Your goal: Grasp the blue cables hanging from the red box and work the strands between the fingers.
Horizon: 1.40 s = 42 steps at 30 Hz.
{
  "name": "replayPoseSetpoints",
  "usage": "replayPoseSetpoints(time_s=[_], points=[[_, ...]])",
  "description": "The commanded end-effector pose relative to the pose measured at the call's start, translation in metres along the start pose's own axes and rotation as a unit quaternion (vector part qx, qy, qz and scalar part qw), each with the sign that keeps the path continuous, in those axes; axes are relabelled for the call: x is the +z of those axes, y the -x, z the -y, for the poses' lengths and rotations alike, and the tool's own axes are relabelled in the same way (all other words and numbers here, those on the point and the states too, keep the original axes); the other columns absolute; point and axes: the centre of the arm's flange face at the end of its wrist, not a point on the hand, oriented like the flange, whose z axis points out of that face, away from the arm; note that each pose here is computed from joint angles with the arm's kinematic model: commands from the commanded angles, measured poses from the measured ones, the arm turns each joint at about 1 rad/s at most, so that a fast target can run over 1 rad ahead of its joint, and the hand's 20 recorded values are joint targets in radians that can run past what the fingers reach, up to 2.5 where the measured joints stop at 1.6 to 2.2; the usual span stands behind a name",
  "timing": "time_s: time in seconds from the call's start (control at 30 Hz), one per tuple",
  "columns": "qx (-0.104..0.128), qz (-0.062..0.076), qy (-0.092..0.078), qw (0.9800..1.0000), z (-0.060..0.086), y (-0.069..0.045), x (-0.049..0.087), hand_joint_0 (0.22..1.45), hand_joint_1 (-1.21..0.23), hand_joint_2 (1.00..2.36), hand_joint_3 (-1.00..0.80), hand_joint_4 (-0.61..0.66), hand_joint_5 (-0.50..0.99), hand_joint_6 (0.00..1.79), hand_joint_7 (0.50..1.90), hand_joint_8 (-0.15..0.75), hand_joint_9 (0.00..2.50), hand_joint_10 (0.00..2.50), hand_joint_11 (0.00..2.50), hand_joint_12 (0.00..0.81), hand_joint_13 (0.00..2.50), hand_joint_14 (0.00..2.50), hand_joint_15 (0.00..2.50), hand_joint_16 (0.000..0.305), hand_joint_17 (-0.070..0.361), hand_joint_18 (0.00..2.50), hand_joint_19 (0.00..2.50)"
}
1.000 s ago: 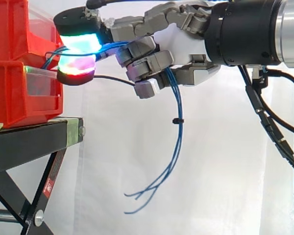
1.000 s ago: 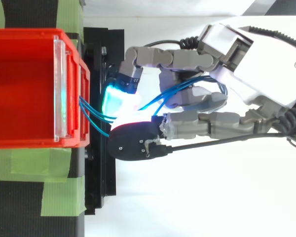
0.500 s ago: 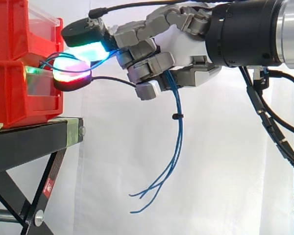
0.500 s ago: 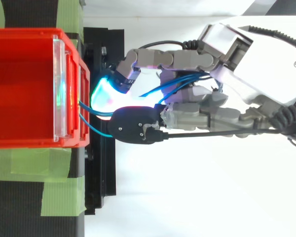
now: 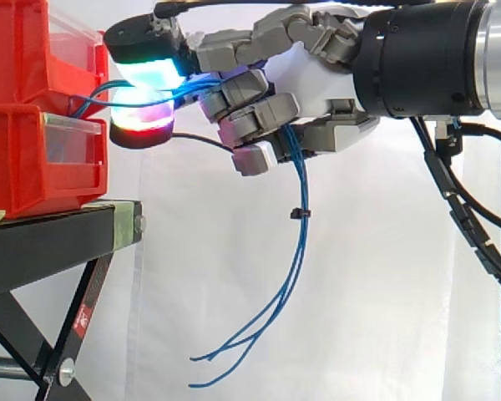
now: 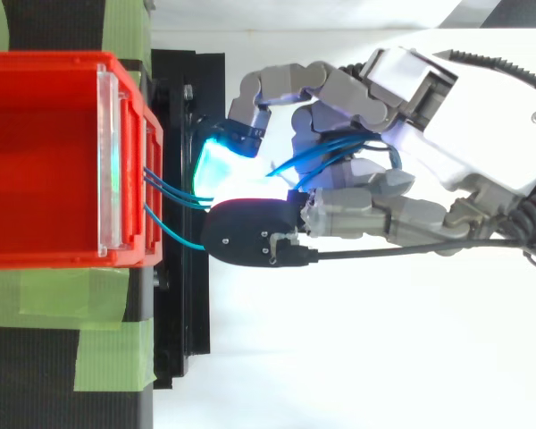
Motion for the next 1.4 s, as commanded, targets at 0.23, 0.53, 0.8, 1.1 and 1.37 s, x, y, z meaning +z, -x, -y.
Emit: replayPoseSetpoints(time_s=[0.23, 0.53, 0.8, 1.1, 1.37], points=[[0.002, 0.0, 0.001, 1.0, -0.0005, -0.0005, 0.0001, 1.25, -0.62, 1.01, -0.07, 0.23, 0.63, 0.0, 1.55, 0.376, 0.67, 2.5, 2.46, 0.418, 1.0, 2.5, 1.32, 0.045, 0.102, 1.37, 1.28], [0.003, 0.001, 0.002, 1.0, -0.0008, -0.0006, 0.0003, 0.9, -0.75, 1.01, -0.07, 0.3, 0.07, 1.07, 1.12, 0.376, 0.67, 2.5, 2.46, 0.418, 1.0, 2.5, 1.32, 0.045, 0.102, 1.37, 1.28], [0.003, 0.001, 0.002, 1.0, -0.0008, -0.0006, 0.0003, 0.89, -0.7, 1.01, -0.12, 0.16, -0.02, 1.5, 1.13, 0.376, 0.67, 2.5, 2.46, 0.418, 1.0, 2.5, 1.32, 0.045, 0.102, 1.37, 1.28], [0.002, 0.0, 0.001, 1.0, -0.0005, -0.0005, 0.0001, 1.3, -0.69, 1.02, 0.04, 0.12, 0.15, 1.44, 1.33, 0.376, 0.67, 2.5, 2.46, 0.418, 1.0, 2.5, 1.32, 0.045, 0.102, 1.37, 1.28], [0.002, 0.001, 0.001, 1.0, -0.0005, -0.0003, 0.0001, 0.8, -0.68, 1.01, -0.77, 0.28, 0.08, 1.36, 1.3, 0.376, 0.67, 2.5, 2.46, 0.418, 1.0, 2.5, 1.32, 0.045, 0.102, 1.37, 1.28]])
